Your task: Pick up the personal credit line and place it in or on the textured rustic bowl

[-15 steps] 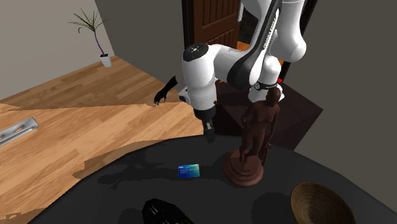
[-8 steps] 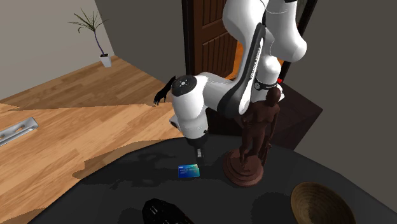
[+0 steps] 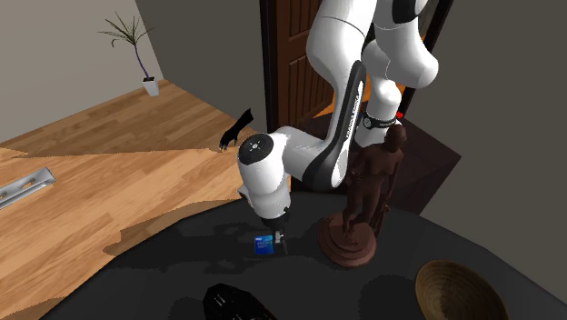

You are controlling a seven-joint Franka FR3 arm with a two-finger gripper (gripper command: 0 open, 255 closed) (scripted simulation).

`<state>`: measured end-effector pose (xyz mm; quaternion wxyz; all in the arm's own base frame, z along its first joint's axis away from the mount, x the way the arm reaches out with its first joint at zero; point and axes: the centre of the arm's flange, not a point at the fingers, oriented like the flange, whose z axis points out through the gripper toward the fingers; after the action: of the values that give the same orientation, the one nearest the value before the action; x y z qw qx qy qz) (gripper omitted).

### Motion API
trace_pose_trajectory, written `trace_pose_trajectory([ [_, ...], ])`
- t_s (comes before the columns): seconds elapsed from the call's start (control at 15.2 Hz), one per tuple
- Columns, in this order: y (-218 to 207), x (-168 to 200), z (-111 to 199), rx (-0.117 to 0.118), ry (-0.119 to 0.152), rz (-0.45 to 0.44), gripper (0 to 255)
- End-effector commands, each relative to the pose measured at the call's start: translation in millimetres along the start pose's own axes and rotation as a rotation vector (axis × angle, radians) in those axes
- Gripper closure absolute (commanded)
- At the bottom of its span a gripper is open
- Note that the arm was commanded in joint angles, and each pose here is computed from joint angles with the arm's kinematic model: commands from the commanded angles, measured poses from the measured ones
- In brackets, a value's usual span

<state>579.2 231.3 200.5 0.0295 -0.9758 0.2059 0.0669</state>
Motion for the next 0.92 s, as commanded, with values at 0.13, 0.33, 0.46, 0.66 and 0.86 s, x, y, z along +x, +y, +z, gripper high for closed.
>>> trace_pose_trajectory([
  [0.13,-2.1,-2.4,17.7,-0.002,-0.002,-0.002,0],
  [0.33,-2.1,-2.3,17.7,-0.002,-0.002,-0.002,0],
  [0.46,-2.1,-2.3,17.7,-0.002,-0.002,-0.002,0],
  [0.66,-2.0,-2.2,17.6,-0.002,-0.002,-0.002,255],
  [0.86,-2.4,-1.8,18.2,-0.002,-0.002,-0.002,255],
])
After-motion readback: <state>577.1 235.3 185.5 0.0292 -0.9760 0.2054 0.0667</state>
